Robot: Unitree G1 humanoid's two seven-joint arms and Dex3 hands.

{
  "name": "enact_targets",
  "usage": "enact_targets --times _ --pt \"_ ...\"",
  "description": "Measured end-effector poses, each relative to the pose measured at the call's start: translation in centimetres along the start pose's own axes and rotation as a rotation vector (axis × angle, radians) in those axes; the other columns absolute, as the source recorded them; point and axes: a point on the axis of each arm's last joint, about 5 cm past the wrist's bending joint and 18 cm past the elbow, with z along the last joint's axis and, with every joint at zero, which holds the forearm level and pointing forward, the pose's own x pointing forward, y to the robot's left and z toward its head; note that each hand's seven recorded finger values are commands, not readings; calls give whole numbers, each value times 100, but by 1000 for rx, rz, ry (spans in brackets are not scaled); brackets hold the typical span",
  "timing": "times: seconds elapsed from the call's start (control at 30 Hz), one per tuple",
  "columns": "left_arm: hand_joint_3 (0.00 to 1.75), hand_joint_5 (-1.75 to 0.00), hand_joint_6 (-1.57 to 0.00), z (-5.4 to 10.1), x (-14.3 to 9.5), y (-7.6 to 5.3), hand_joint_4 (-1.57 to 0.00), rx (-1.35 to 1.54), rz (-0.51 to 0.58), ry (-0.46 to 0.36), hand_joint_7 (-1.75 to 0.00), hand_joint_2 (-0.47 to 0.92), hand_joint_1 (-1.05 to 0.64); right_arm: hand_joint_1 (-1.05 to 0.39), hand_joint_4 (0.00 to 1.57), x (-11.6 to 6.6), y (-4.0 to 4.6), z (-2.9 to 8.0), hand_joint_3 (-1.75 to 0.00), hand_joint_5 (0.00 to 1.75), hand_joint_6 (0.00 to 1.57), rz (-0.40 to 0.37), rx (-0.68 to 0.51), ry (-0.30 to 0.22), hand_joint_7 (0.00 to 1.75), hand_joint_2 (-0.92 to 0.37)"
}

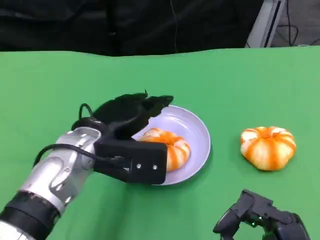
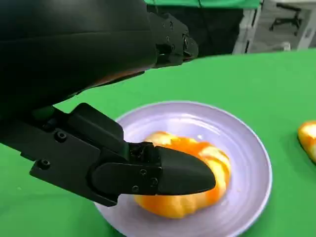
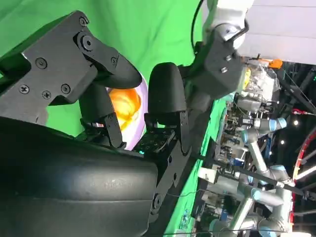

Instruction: Grasp the bread from the table and place it into the plate.

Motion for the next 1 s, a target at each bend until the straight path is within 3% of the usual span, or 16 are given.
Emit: enact_targets --times 0.07,0.23,0.33,0.47,0.5,0.53,0.57,0.6,0.67,0.73,0.8,0.87,0.93,1.0 --pt "39 -8 -13 -53 -108 6 -14 -65 80 -17 -5 92 -71 -12 68 4 -3 -1 -125 161 75 0 -1 -1 133 -37" --pt "22 -30 -42 -186 -336 14 -45 -185 252 -38 -14 92 -47 -11 69 9 -5 -2 -125 161 76 -1 -2 -3 133 -36" --pt "20 -34 -45 -222 -439 1 -48 -251 319 -58 -15 92 -46 -11 69 17 -3 -3 -126 161 76 0 -2 -6 132 -36" --pt "20 -35 -46 -227 -459 0 -48 -263 330 -64 -14 92 -45 -11 69 22 -3 -3 -126 161 76 1 -2 -8 132 -36" --pt "21 -55 -57 -226 -459 0 -61 -262 330 -66 -22 92 -32 -11 68 22 -3 -3 -126 161 76 1 -2 -7 132 -36" --pt "21 -84 -64 -235 -510 -12 -63 -317 360 -70 -35 92 -22 -11 68 27 3 -2 -127 161 76 6 -2 -9 133 -36" --pt "22 -95 -65 -224 -590 -47 -63 -417 421 -88 -40 92 -19 -11 68 25 2 -1 -127 161 76 4 -3 -10 133 -36" --pt "25 -104 -70 -204 -678 -104 -67 -520 480 -109 -50 91 -14 -11 68 17 2 -3 -127 161 76 3 -2 -5 133 -36" --pt "77 -120 -72 -185 -874 -233 -71 -660 572 -121 -75 66 -4 -12 68 11 2 -4 -126 161 75 2 -1 -1 134 -37" --pt "104 -127 -73 -192 -1053 -344 -71 -738 625 -87 -86 53 0 -12 67 16 5 -3 -125 162 75 4 0 -3 134 -37" --pt "110 -129 -73 -167 -1179 -424 -71 -798 663 -62 -89 51 1 -12 67 19 6 -3 -125 162 75 5 0 -4 135 -37" --pt "118 -149 -74 -141 -1234 -462 -76 -833 679 -56 -117 54 5 -12 67 21 10 -2 -125 162 74 7 1 -4 135 -38" --pt "119 -160 -76 -91 -1320 -478 -78 -871 704 -81 -132 56 6 -11 67 11 11 0 -125 162 74 7 2 -1 135 -38" --pt "119 -163 -76 -53 -1415 -528 -78 -910 711 -95 -137 57 6 -11 67 -10 9 -4 -124 162 74 5 2 8 135 -38"
